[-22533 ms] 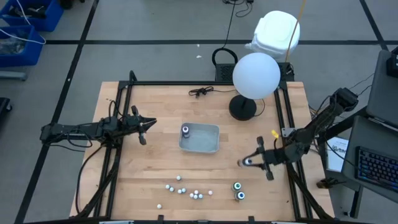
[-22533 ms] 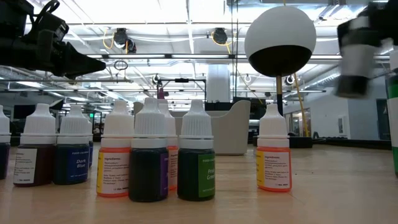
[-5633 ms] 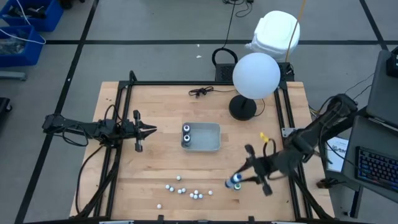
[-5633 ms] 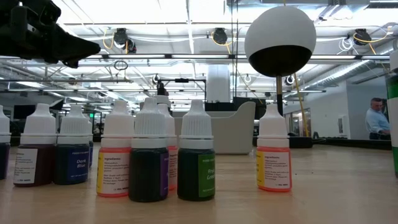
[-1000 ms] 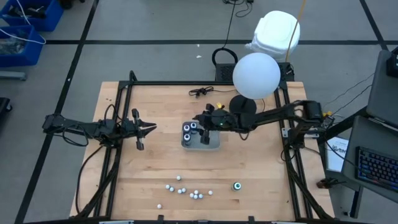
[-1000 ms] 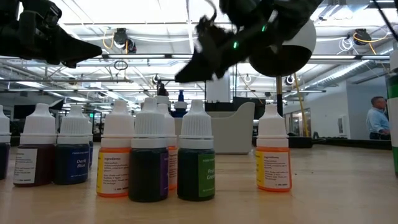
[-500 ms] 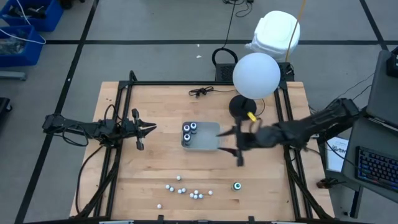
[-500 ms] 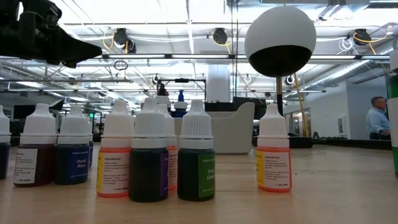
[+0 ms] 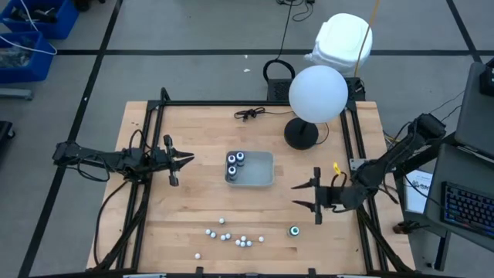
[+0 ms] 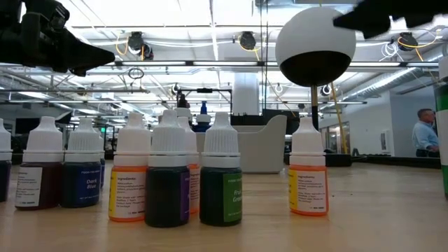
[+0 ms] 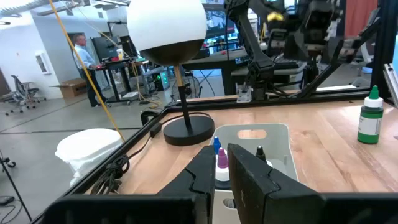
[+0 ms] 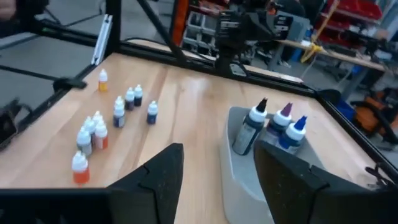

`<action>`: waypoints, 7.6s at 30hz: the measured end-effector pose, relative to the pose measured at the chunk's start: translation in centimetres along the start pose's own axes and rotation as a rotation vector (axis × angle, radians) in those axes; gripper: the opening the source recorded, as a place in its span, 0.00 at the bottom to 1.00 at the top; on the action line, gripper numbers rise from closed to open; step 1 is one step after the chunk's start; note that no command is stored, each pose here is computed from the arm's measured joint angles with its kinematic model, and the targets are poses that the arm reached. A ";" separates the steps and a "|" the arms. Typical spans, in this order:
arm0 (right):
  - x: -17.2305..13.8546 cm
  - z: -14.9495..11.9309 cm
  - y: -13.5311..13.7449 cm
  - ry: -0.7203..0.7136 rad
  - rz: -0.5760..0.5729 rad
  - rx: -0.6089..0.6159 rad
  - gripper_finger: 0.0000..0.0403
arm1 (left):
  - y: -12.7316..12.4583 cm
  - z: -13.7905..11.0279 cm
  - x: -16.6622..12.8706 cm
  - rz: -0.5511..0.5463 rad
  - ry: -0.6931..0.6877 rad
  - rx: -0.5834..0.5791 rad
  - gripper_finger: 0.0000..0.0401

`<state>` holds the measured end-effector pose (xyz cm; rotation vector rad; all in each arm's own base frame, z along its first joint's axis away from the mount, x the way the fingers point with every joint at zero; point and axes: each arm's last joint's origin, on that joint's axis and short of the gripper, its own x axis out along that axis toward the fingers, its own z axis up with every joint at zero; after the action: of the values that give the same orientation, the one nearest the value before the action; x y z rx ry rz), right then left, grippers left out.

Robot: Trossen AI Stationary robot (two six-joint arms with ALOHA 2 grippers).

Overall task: Pick & Place food coloring
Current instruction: Put the large green food coloring bottle into the gray bin

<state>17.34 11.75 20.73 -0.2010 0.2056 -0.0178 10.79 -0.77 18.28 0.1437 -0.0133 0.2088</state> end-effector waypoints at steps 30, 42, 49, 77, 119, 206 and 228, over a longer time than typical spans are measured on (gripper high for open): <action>-2.3 -5.2 -1.8 -0.152 -0.013 -0.017 0.01 | 0.4 -0.7 -0.1 0.158 0.080 0.004 0.13; -2.2 -5.5 -1.8 -0.117 -0.060 0.016 0.08 | 0.6 -0.3 -0.1 0.219 0.051 -0.009 0.13; -2.2 -5.5 -1.8 -0.117 -0.059 0.025 0.11 | 0.6 -0.2 -0.1 0.223 0.042 0.007 0.13; -2.2 -5.5 -1.4 -0.132 0.079 0.088 0.08 | 0.7 0.0 -0.1 0.225 0.031 0.044 0.13; 0.0 -1.2 0.7 -0.139 0.065 0.054 0.19 | 0.7 0.2 -0.1 0.225 0.003 -0.064 0.13; 3.4 -1.5 4.9 0.102 0.374 0.214 0.28 | 0.7 0.1 -0.1 0.227 0.007 -0.081 0.13; 8.6 5.8 -0.7 -0.003 0.186 0.119 0.28 | 0.7 0.1 -0.1 0.228 0.002 -0.084 0.13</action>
<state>26.98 11.83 24.72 -0.0629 0.2185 0.1546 10.58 -0.15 18.51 0.0582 -0.0362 0.4353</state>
